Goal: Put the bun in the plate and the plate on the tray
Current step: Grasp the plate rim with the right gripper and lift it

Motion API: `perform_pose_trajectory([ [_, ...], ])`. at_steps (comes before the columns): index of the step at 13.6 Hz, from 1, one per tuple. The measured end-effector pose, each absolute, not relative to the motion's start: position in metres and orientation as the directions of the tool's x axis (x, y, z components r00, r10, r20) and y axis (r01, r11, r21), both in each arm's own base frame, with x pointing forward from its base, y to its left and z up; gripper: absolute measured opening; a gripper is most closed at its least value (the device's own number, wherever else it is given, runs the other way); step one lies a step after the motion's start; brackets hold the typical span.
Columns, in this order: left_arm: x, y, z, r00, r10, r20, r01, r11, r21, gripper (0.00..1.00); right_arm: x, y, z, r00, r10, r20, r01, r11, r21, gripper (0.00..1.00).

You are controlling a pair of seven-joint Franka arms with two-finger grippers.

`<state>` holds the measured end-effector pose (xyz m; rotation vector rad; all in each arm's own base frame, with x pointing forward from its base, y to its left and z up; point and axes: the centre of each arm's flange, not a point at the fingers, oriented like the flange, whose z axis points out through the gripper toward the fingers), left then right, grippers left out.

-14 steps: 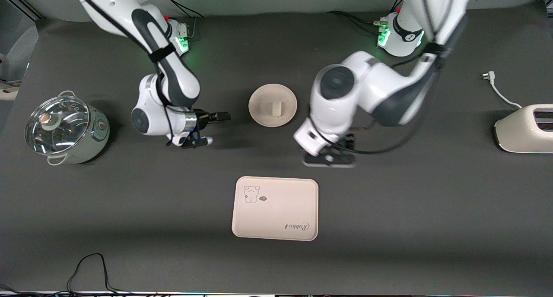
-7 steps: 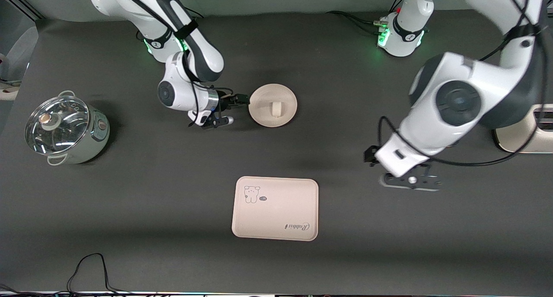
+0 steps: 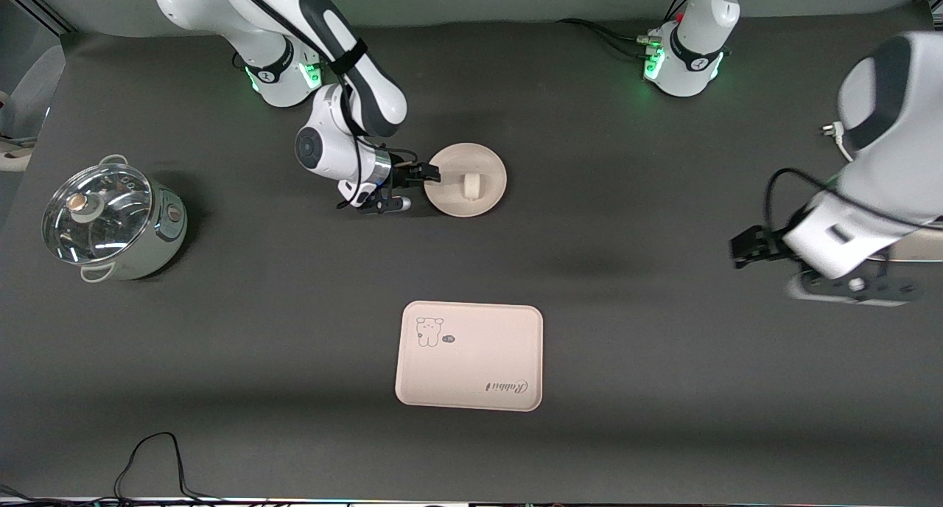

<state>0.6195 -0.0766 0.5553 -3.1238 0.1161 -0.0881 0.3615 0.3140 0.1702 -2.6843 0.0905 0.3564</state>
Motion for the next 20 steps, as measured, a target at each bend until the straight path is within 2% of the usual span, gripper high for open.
perform_pose_trajectory([
  [3, 0.588, -0.061, 0.579, 0.995, -0.068, 0.069, -0.066, -0.997, -0.032, 1.00, 0.361, 0.317, 0.167, 0.968, -0.011, -0.251, -0.114, -0.909, -0.400, 0.95],
  [5, 0.570, -0.060, 0.580, 0.994, -0.103, 0.034, -0.101, -0.994, -0.039, 1.00, 0.360, 0.321, 0.165, 0.972, -0.020, -0.234, -0.114, -0.911, -0.397, 0.78],
  [6, 0.566, -0.059, 0.580, 0.992, -0.124, 0.011, -0.123, -0.992, -0.040, 1.00, 0.358, 0.326, 0.163, 0.972, -0.022, -0.232, -0.116, -0.910, -0.398, 0.78],
  [7, 0.565, -0.057, 0.582, 0.991, -0.134, -0.001, -0.134, -0.990, -0.040, 1.00, 0.355, 0.331, 0.162, 0.972, -0.022, -0.233, -0.116, -0.909, -0.400, 0.71],
  [9, 0.568, -0.054, 0.584, 0.990, -0.139, -0.001, -0.139, -0.990, -0.039, 1.00, 0.353, 0.337, 0.161, 0.974, -0.022, -0.227, -0.114, -0.909, -0.401, 0.48],
  [10, 0.570, -0.052, 0.581, 0.991, -0.135, -0.005, -0.135, -0.990, -0.038, 1.00, 0.354, 0.337, 0.160, 0.974, -0.023, -0.227, -0.115, -0.909, -0.400, 0.48],
  [11, 0.573, -0.047, 0.578, 0.992, -0.128, 0.000, -0.128, -0.991, -0.034, 1.00, 0.354, 0.337, 0.160, 0.974, -0.023, -0.226, -0.115, -0.909, -0.401, 0.43],
  [13, 0.580, -0.036, 0.575, 0.994, -0.110, 0.018, -0.110, -0.994, -0.021, 1.00, 0.355, 0.337, 0.161, 0.974, -0.027, -0.226, -0.118, -0.908, -0.402, 0.19],
  [15, 0.583, -0.036, 0.573, 0.994, -0.108, 0.030, -0.108, -0.994, -0.014, 1.00, 0.356, 0.338, 0.162, 0.973, -0.039, -0.229, -0.131, -0.906, -0.402, 0.04],
  [20, 0.585, -0.037, 0.576, 0.998, -0.052, 0.044, -0.052, -0.999, -0.010, 1.00, 0.362, 0.337, 0.164, 0.972, -0.058, -0.227, -0.148, -0.902, -0.405, 0.04],
])
